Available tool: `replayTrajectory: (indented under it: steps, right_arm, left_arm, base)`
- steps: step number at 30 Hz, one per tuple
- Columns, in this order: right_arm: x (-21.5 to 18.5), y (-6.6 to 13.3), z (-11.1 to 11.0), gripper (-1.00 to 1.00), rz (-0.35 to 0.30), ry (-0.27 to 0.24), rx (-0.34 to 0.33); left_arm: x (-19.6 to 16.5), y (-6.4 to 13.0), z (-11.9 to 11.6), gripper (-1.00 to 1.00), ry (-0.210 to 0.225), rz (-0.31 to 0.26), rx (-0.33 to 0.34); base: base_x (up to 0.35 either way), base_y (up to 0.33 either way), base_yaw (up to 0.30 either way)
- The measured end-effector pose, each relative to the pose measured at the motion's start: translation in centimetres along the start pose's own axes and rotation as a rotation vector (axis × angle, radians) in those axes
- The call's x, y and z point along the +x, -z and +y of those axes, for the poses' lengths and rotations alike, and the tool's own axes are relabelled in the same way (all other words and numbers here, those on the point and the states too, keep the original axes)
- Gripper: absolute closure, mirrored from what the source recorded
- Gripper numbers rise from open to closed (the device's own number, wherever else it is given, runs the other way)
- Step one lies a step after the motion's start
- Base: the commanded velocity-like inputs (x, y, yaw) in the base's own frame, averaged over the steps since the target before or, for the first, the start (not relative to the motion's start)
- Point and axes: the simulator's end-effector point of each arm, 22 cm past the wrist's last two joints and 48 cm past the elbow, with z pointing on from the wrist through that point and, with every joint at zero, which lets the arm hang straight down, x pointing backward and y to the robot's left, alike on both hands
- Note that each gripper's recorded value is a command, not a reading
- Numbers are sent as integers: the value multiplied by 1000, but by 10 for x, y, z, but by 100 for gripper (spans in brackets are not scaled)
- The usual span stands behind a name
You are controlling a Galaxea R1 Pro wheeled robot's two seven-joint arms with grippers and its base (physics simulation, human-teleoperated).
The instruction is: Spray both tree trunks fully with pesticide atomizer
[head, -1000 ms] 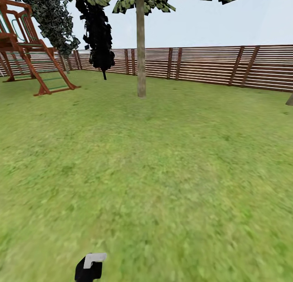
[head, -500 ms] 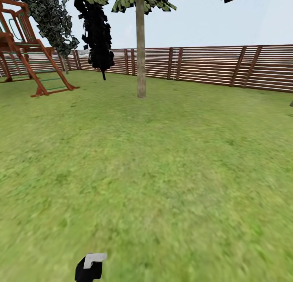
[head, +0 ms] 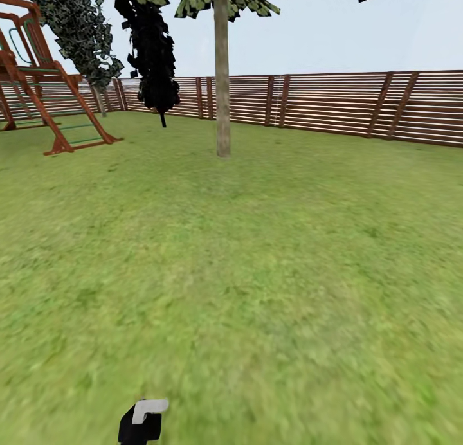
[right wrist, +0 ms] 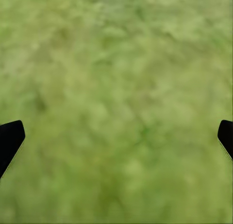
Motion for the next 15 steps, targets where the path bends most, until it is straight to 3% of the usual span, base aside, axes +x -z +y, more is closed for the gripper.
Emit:
replayTrajectory:
  steps: [15]
  right_arm:
    - [0,0,0,-100,0,0,0]
  left_arm:
    - [0,0,0,100,0,0,0]
  base:
    - [342,0,0]
